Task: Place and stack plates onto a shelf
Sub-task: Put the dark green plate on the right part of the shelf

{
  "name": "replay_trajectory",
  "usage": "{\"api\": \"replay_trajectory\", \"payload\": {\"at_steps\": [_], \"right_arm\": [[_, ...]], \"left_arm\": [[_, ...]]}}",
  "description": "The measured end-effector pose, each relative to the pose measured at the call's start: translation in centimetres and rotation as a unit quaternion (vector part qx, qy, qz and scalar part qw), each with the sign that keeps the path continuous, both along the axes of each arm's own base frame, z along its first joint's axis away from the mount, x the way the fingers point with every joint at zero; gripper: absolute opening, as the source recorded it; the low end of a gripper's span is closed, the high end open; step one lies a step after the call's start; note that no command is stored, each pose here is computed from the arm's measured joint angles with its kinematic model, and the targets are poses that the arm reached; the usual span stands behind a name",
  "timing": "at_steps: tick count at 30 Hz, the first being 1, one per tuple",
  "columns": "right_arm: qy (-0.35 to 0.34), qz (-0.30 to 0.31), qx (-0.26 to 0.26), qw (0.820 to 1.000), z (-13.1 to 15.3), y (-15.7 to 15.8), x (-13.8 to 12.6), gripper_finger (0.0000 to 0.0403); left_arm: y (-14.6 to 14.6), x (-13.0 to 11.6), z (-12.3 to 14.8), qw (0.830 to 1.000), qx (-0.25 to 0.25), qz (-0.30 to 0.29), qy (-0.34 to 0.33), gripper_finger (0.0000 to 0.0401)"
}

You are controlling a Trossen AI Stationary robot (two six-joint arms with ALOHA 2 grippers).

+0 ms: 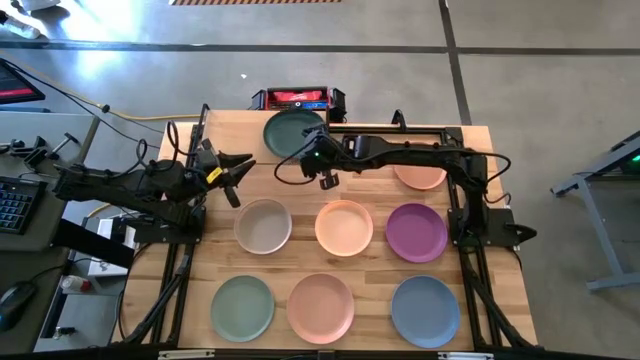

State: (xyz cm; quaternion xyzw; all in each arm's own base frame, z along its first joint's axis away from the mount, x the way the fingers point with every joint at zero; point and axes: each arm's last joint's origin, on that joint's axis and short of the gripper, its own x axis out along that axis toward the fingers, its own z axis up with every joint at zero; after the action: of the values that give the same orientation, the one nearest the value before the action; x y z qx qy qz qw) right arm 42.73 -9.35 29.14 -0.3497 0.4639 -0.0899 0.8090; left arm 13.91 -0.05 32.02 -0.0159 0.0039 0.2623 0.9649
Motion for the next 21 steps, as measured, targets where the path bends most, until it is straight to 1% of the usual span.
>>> {"api": "replay_trajectory", "payload": {"at_steps": [4, 8, 14, 21], "right_arm": [[-0.007, -0.013, 0.030, 0.999, -0.13, -0.82, -0.27, 0.0026], [-0.008, -0.007, 0.050, 0.999, -0.23, -1.08, -0.35, 0.0026], [0.002, 0.011, 0.049, 0.999, -0.31, -0.97, -0.37, 0.0026], [0.006, 0.013, 0.048, 0.999, -0.38, -0.98, -0.39, 0.0026]], "left_arm": [[0.00, 0.00, -0.02, 1.000, 0.000, 0.000, 0.001, 0.0074], [0.00, 0.00, -0.02, 1.000, 0.000, 0.000, 0.001, 0.0074], [0.00, 0.00, -0.02, 1.000, 0.000, 0.000, 0.001, 0.0074], [0.00, 0.00, -0.02, 1.000, 0.000, 0.000, 0.001, 0.0074]]}}
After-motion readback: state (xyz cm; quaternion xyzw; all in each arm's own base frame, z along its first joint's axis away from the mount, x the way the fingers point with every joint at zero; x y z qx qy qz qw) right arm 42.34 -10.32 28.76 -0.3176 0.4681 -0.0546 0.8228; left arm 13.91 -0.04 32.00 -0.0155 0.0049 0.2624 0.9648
